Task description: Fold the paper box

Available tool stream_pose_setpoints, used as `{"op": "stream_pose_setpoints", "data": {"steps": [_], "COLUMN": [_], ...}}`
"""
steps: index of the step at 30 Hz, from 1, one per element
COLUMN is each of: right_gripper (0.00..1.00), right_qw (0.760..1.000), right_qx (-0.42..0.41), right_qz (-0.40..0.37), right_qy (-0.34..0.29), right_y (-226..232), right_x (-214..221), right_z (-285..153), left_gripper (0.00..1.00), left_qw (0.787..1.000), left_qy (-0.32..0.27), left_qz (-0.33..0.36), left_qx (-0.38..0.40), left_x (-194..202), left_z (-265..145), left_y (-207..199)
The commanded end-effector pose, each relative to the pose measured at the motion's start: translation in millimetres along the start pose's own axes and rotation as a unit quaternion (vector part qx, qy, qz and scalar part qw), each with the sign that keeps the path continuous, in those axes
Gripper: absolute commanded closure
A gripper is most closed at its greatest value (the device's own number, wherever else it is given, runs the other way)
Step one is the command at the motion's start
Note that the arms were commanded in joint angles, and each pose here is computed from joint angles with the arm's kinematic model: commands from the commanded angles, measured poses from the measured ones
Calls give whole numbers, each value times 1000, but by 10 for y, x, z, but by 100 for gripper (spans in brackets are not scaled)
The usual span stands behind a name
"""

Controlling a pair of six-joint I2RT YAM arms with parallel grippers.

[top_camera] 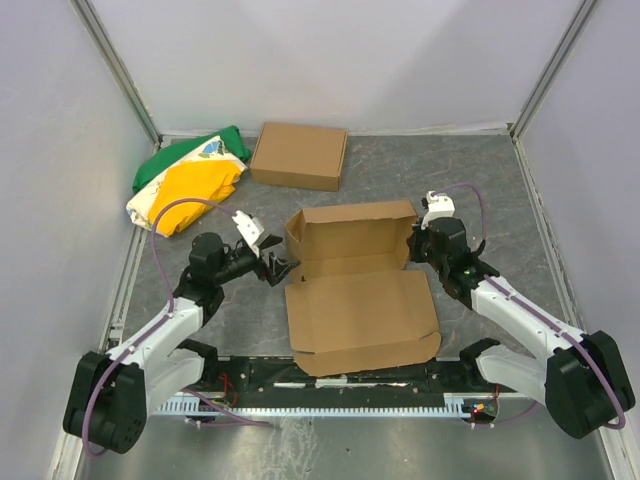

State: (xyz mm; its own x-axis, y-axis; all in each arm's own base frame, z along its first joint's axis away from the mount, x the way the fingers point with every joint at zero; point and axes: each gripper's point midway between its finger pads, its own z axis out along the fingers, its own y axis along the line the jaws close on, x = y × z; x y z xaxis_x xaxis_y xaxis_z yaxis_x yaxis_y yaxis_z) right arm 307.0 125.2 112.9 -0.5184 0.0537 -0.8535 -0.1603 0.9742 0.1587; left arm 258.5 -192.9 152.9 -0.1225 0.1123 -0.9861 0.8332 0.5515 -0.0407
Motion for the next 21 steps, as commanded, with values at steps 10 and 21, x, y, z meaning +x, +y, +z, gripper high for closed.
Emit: {"op": "stream_pose_setpoints", "data": {"steps": [10, 21], "right_gripper": [98, 98], "right_qw": [999, 999], "right_qx": [-31, -41], "right_qz": [6, 19], "right_qy": [18, -8], "right_y": [98, 141], "right_x": [99, 105], "right_z": [-41, -155], "left_gripper": [25, 42], "left_qw": [1000, 994], "left_qy": [-22, -34], "left_qz": [-11, -3], "left_qx": [-18, -102], "left_x": [-120, -222], "left_z": [257, 383], "left_y": [34, 17]}}
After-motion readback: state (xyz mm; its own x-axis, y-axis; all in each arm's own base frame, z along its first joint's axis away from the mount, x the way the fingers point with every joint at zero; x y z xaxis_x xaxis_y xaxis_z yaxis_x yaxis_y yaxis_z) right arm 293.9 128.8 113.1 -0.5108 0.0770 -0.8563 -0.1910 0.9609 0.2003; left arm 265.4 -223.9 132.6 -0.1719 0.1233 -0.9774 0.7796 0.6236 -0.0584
